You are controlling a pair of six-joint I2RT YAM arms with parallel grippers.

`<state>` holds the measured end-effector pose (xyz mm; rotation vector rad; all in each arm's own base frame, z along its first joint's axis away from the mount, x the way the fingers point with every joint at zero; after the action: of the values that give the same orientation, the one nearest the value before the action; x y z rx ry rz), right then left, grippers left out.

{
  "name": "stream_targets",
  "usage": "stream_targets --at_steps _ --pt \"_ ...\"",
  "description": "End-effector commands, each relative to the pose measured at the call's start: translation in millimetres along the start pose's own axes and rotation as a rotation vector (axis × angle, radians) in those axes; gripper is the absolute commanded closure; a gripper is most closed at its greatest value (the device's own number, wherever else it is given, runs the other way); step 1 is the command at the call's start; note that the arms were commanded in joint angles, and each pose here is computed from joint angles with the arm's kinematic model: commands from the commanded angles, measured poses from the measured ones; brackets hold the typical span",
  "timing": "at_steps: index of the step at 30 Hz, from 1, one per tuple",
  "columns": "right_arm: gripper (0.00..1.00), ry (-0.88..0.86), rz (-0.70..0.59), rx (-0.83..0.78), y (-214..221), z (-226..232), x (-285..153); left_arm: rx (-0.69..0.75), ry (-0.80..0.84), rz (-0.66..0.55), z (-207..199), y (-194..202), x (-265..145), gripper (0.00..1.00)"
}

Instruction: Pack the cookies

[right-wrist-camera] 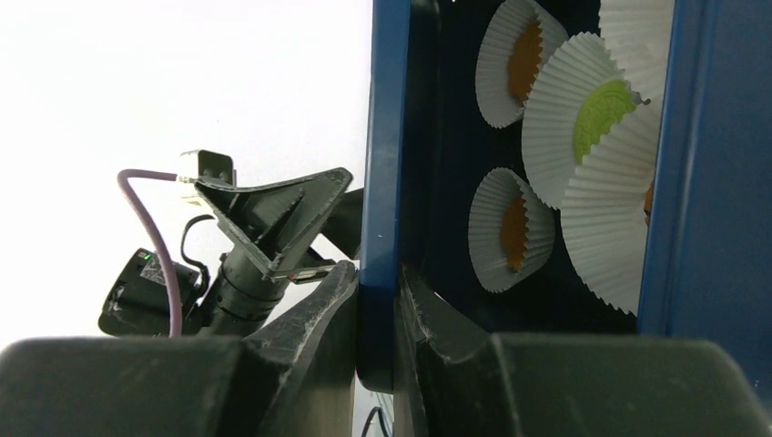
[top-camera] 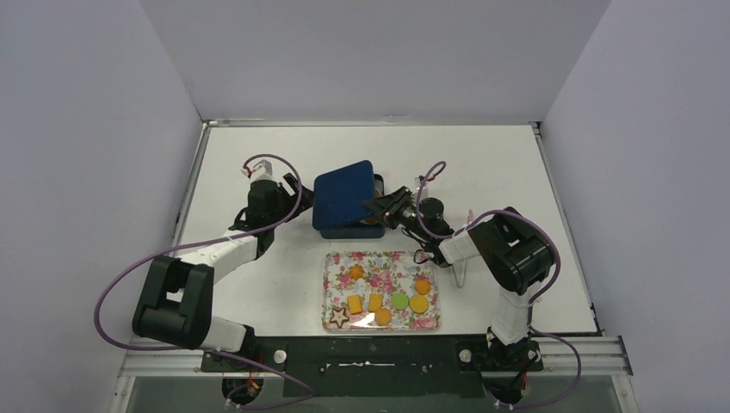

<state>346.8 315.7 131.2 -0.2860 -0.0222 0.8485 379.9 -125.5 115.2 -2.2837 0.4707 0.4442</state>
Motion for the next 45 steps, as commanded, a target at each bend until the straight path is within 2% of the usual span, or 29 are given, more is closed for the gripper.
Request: stream_targets --at_steps 1,5,11,15,23,33,42,45 --pt "0.98 -0.109 -0.030 -0.031 -10.2 27.2 -4.3 0.022 0.066 -0.012 -20.2 -10.2 6.5 0.26" --pt "0.93 -0.089 -0.031 -0.042 -10.0 20.4 -6.1 0.035 0.053 0.016 -18.0 -1.0 13.8 0.26" --pt "0.77 -0.049 -0.028 -0.056 -8.4 8.0 -8.3 0.050 0.081 0.100 -22.7 21.4 22.2 0.28" --pt "0.68 -0.021 -0.026 -0.072 -8.7 2.2 -9.8 0.073 0.106 0.122 -32.7 28.9 23.8 0.35" --pt "0.45 0.078 -0.029 -0.196 -14.2 -7.2 -12.3 0.078 0.114 0.129 -37.8 33.0 23.3 0.38" --pt "0.30 0.218 -0.011 -0.408 -21.1 -7.6 -15.6 0.087 0.115 0.147 -42.9 42.7 26.8 0.38" --pt "0.26 0.356 -0.028 -0.622 -27.9 2.4 -23.8 0.091 0.113 0.153 -44.1 45.6 27.8 0.38" --pt "0.23 0.384 -0.046 -0.648 -33.7 4.7 -29.2 0.100 0.120 0.153 -46.8 46.3 27.6 0.38"
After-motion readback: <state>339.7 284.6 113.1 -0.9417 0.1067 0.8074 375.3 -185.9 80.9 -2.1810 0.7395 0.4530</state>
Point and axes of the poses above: each gripper's point midway between its finger pads, its own x axis out along the fingers, its own z axis along the line the jaws close on, y = z × x, the point moved 1 cm from there along -x, back along the fingers, and after that the axes turned 5 degrees about -x, right-handed, at the moved point
